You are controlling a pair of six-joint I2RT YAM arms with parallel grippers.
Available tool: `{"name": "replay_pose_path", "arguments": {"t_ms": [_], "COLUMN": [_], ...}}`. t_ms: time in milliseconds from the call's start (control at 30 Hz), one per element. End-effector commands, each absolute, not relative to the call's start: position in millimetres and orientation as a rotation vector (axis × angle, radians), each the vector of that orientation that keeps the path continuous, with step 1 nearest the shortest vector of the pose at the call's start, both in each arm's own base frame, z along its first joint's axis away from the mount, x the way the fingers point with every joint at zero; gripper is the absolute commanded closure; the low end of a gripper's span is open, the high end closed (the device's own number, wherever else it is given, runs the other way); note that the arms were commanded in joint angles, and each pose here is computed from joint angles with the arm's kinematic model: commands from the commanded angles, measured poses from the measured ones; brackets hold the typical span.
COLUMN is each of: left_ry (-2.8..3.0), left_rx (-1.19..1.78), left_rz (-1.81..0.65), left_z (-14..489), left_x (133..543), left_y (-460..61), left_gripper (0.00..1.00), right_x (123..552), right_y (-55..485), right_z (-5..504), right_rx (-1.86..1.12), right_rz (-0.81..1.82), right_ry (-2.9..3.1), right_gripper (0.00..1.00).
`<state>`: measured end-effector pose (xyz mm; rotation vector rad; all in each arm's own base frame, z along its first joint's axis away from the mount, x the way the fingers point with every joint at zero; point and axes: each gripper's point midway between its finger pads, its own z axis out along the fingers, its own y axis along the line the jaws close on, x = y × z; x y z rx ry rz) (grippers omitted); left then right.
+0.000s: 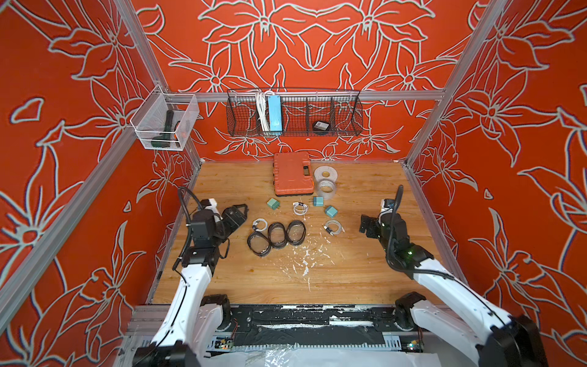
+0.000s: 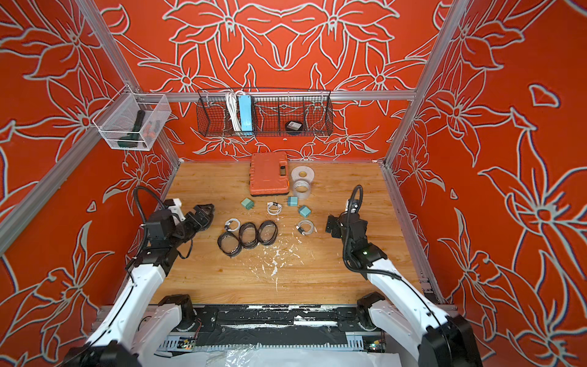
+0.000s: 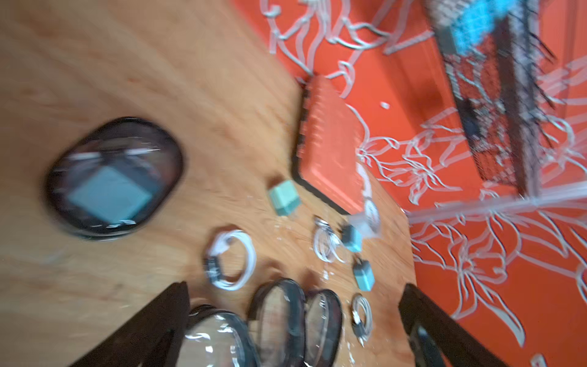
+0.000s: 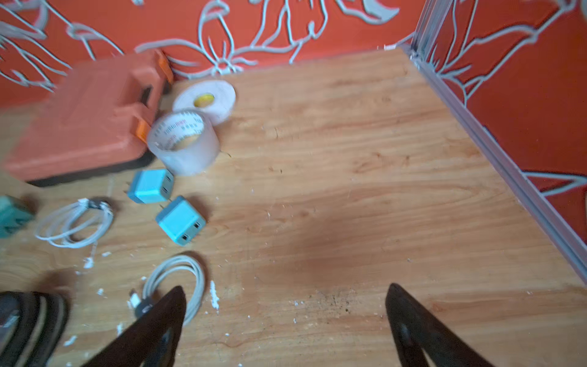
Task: Pack away charging kits
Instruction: Place the storage bag at the center of the board, then pick up the storage bag at the center of the board.
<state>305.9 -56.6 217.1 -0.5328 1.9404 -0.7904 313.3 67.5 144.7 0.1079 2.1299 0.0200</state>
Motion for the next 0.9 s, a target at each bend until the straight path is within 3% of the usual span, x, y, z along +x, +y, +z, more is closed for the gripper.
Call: {"name": "replay_pose_path", "arguments": {"t_ms": [0, 67, 200, 267, 433, 867], "left_ry": [1.892, 1.852, 1.838, 1.935, 2.09, 2.406], "left_rx": [-0.305, -0.222, -0.092, -0.06, 0.075, 0.243], "left_rz": [-0.765, -0.823, -0.908, -0.876, -0.903, -0.19], "left_z": [251, 260, 250, 237, 215, 120], "left_x": [287, 275, 265, 270, 274, 300], "left_y": [-102, -128, -167, -179, -216, -256], "left_gripper": [0.04, 0.12, 0.05, 0.1, 0.1, 0.27], "right_x": [325, 329, 338, 344, 359, 361], "right_y": [62, 56, 49, 52, 47, 60], "right_z": [152, 152, 159, 162, 150, 148], "right_rx": [0.107, 0.127, 0.168, 0.155, 0.187, 0.108], "right_rz": [-0.052, -0.098, -0.142, -0.135, -0.227, -0.161], "right_ry": [2.144, 2.141, 2.063, 2.031, 2.131, 2.159], "right_gripper": [0.02, 0.02, 0.02, 0.02, 0.02, 0.02]}}
